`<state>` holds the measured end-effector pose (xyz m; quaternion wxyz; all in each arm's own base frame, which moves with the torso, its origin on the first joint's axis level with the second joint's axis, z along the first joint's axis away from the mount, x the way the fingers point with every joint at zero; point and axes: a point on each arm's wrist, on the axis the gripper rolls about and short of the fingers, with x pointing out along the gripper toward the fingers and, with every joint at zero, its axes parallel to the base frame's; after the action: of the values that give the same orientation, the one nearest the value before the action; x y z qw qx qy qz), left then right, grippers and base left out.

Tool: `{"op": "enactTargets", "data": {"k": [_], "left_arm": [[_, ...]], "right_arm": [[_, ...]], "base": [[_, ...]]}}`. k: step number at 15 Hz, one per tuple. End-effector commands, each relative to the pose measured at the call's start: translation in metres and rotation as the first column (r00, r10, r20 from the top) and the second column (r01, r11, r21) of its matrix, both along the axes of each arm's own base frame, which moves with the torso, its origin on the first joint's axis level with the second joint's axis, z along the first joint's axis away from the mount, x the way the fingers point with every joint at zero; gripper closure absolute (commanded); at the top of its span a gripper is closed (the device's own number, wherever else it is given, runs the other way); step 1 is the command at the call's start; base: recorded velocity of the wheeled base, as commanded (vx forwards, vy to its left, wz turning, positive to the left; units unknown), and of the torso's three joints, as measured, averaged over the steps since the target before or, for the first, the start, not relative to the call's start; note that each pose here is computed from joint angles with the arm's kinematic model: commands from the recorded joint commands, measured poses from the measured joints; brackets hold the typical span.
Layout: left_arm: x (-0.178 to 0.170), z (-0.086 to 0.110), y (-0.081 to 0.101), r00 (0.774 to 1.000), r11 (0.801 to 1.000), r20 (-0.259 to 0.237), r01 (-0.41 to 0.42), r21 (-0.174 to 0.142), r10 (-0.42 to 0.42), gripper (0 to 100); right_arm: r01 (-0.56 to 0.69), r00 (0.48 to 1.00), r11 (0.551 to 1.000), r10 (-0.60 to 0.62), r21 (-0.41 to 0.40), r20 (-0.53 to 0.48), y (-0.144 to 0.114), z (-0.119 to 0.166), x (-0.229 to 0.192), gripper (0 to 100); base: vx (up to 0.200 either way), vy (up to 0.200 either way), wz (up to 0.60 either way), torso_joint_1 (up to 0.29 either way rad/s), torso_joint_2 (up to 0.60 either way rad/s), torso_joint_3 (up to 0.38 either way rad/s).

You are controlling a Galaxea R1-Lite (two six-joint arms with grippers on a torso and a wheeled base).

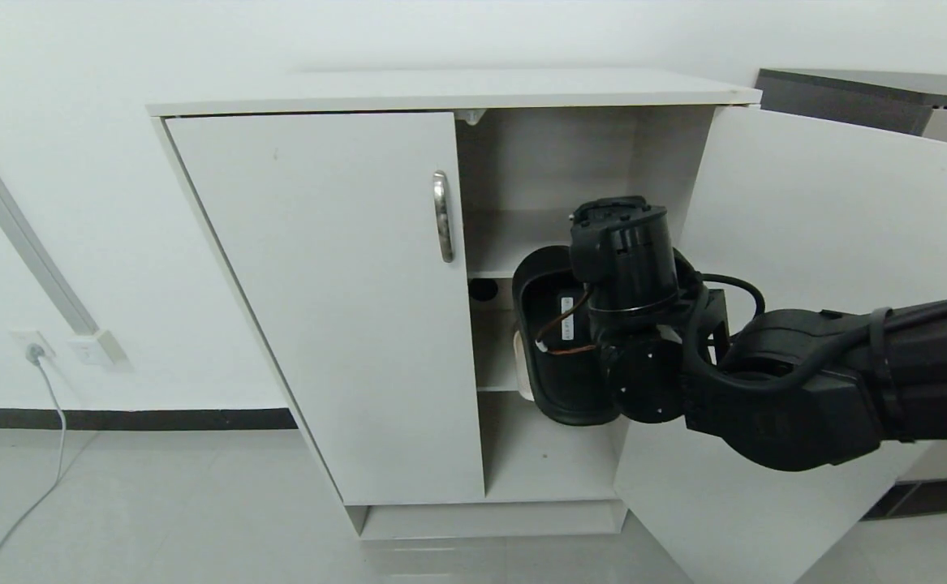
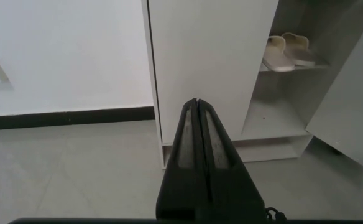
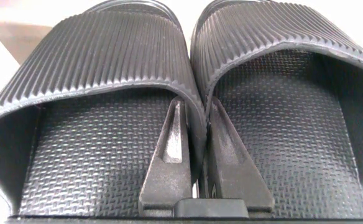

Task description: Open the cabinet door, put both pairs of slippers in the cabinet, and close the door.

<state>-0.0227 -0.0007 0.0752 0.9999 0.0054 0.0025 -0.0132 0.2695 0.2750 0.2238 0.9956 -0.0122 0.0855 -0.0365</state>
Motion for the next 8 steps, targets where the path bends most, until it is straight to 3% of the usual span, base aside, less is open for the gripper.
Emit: {"op": "enactTargets", "data": {"k": [1, 6, 8], "left_arm": [[0.0003, 0.0001, 0.0, 1.0, 1.0, -0.004, 0.0, 0.0, 0.0, 100], [0.0003, 0.0001, 0.0, 1.0, 1.0, -0.004, 0.0, 0.0, 0.0, 100], [0.0001, 0.0, 0.0, 1.0, 1.0, -0.001, 0.0, 0.0, 0.0, 100]], "right_arm": [[0.008, 1.0, 1.0, -0.008, 0.008, 0.01, 0.0005, 0.0038, 0.0048, 100], [0.01, 1.0, 1.0, -0.01, 0.007, 0.017, 0.002, 0.0058, 0.0078, 100], [0.01, 1.0, 1.0, -0.01, 0.002, 0.013, 0.004, 0.0028, 0.0096, 100]], "base": [[0.2, 0.0, 0.0, 0.002, 0.01, 0.002], [0.2, 0.0, 0.0, 0.004, 0.0, 0.001], [0.0, 0.0, 0.0, 0.0, 0.0, 0.0]]}}
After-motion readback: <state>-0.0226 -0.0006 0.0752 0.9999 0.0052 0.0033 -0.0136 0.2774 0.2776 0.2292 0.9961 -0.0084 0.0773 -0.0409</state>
